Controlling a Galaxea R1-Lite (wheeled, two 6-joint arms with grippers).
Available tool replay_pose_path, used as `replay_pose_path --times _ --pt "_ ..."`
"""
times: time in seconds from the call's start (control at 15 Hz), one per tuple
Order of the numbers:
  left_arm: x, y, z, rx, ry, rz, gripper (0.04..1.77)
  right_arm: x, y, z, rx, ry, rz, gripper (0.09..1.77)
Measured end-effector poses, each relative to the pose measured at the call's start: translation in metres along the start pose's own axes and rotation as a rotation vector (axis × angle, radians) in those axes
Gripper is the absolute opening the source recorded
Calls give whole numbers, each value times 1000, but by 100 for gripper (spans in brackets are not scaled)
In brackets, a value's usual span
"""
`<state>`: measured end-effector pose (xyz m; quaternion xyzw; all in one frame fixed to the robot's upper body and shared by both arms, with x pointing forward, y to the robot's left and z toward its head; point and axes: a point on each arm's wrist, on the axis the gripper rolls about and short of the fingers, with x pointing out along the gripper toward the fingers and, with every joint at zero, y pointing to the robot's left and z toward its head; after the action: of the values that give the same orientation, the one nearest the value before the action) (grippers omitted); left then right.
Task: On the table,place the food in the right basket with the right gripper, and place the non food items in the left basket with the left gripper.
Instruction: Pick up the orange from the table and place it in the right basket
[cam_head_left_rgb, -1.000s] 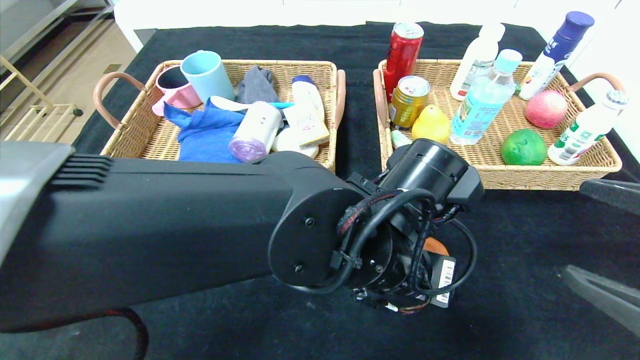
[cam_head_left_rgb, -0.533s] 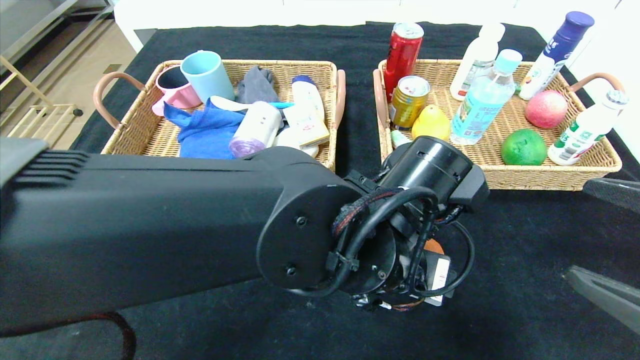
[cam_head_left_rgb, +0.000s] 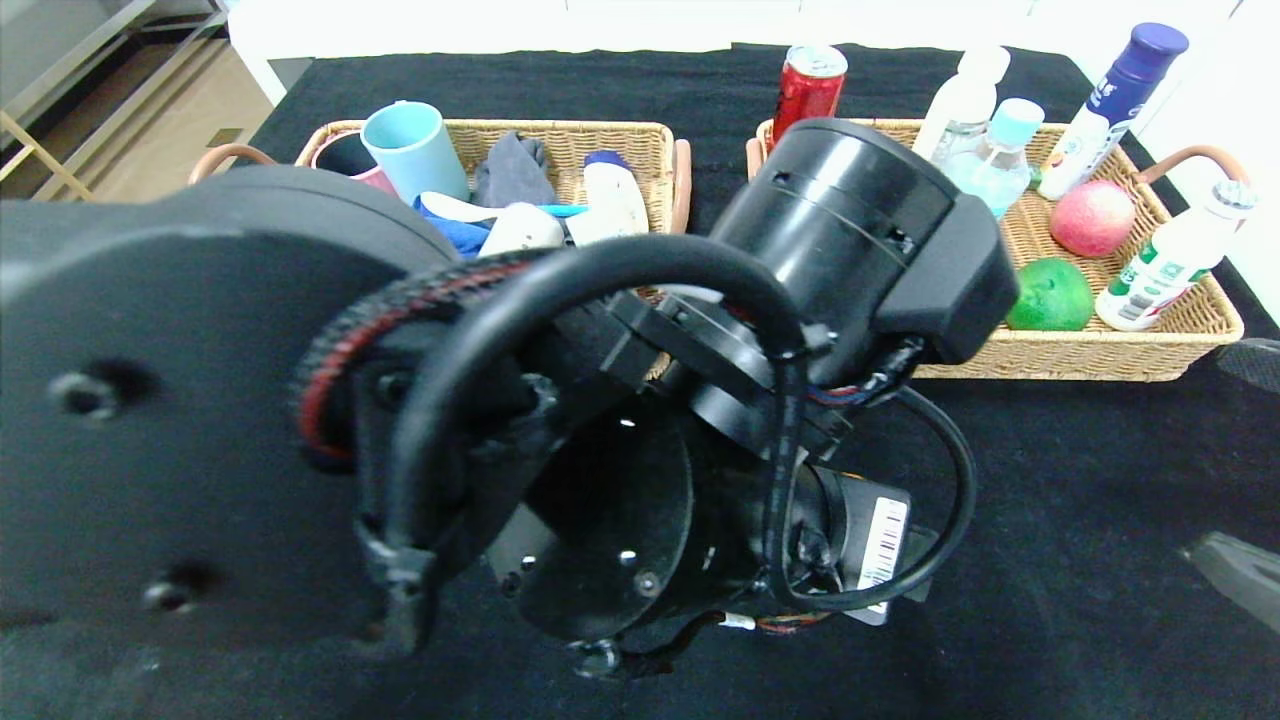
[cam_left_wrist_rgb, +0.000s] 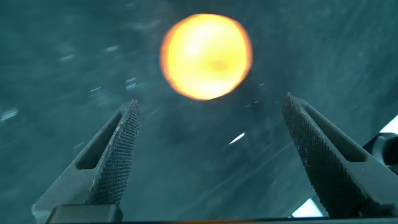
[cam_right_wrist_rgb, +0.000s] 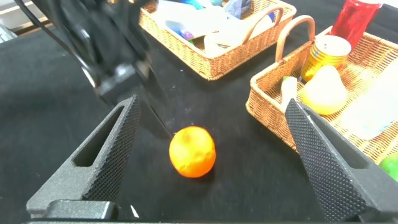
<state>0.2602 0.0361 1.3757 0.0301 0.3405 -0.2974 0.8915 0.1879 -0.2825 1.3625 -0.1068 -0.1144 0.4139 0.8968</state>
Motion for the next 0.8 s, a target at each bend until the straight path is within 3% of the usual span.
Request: replay_pose_path --times 0.33,0.67,0.8 --pt "-32 38 -12 60 -70 50 169 5 -3 -6 46 96 6 171" --pt "-42 82 -47 139 -271 86 170 11 -6 -8 62 125 8 171" --pt "-49 99 -64 180 -314 81 170 14 -7 -11 67 138 7 171"
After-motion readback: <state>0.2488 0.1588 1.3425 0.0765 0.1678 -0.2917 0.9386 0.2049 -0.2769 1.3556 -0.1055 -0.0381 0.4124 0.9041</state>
